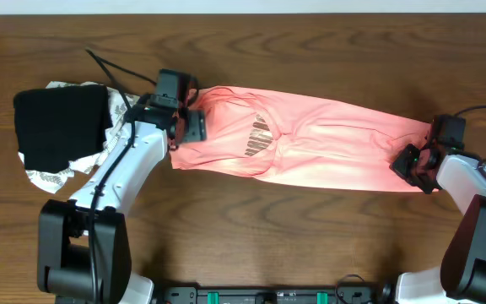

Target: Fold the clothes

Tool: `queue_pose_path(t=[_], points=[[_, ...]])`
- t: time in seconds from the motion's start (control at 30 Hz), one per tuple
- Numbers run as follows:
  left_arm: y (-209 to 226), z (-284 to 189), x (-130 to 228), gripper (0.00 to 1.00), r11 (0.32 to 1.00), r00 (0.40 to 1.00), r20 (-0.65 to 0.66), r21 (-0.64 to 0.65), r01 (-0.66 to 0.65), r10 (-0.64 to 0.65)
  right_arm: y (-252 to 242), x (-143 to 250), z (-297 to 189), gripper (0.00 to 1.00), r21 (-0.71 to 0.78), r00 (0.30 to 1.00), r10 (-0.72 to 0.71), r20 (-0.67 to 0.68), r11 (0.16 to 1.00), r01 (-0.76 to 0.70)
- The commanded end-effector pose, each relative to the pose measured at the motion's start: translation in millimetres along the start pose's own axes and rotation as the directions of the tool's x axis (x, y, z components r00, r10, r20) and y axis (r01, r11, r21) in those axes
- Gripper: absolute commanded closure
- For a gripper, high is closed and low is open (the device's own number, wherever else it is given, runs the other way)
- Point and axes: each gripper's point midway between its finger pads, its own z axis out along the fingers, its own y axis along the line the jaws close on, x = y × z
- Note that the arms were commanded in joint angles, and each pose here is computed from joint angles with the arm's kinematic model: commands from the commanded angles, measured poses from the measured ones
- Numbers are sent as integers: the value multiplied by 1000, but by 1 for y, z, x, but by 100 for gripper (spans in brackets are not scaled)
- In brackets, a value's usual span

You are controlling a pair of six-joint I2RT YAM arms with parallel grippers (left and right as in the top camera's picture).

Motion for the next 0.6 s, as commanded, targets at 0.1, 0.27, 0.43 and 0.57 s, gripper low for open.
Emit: queue_pose_path(t=[0.1, 0.27, 0.43, 0.57], points=[[-6, -5, 41, 28, 998, 986, -167, 56, -15, 24, -27, 19, 11, 99, 102, 998, 33, -49, 994, -27], [0, 6, 61, 26, 998, 976, -209, 49, -46, 56, -27, 19, 11, 99, 102, 998, 32, -49, 994, -27], [2, 20, 73, 21, 993, 973, -202, 60, -97, 107, -27, 19, 11, 99, 103, 998, 33, -50, 994, -27], [3, 22, 77, 20, 994, 972, -209, 59, -97, 108, -27, 20, 11, 99, 102, 998, 32, -50, 994, -27]])
